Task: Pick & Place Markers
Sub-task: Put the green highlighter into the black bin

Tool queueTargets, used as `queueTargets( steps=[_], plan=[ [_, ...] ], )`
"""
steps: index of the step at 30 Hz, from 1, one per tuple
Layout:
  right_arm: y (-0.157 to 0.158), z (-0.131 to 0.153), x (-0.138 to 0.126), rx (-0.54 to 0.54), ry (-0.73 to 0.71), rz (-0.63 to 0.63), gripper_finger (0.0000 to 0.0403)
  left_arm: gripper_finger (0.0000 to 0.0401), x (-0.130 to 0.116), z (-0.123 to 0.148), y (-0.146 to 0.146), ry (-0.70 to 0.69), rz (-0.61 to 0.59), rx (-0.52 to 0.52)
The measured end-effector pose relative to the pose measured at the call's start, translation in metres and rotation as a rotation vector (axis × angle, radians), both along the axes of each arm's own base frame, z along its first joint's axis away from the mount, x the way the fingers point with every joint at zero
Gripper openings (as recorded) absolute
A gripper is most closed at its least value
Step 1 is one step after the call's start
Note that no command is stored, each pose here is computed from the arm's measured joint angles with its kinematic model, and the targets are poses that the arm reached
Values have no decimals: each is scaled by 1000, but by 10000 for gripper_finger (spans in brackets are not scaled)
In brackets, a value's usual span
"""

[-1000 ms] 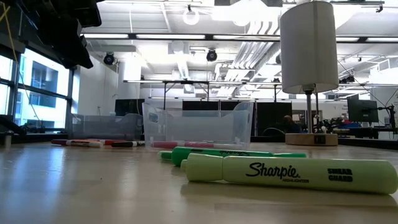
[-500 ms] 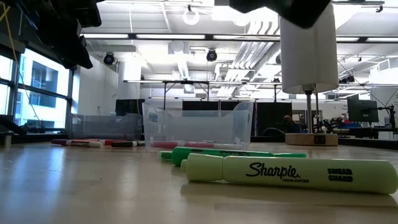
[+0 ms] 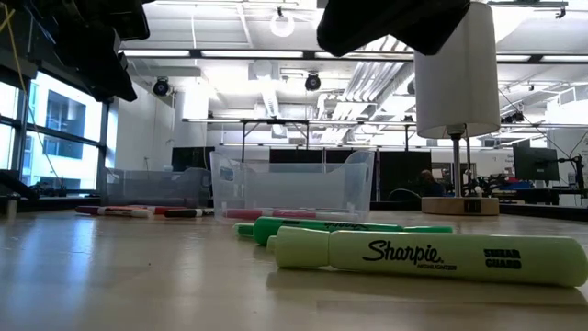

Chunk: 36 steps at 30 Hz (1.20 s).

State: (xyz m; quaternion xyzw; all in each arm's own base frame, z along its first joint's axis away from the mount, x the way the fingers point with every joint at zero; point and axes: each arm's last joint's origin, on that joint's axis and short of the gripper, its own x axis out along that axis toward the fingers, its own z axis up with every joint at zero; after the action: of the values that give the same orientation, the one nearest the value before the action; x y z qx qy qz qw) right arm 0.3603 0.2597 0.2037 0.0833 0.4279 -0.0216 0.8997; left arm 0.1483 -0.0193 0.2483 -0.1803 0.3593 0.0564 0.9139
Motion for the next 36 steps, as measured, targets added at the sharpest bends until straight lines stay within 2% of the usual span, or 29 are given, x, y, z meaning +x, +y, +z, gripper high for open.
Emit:
queueTargets(
  steps=[9, 18, 36],
  plan=[
    [-2, 0, 1, -5, 2, 0, 1, 1, 0, 0, 0, 0, 0, 0],
    [-6, -4, -4, -54, 61, -15, 2, 1, 0, 0, 0, 0, 0, 0],
    [-18, -4, 4, -96, 36, -63, 1, 1, 0, 0, 0, 0, 0, 0]
  ],
)
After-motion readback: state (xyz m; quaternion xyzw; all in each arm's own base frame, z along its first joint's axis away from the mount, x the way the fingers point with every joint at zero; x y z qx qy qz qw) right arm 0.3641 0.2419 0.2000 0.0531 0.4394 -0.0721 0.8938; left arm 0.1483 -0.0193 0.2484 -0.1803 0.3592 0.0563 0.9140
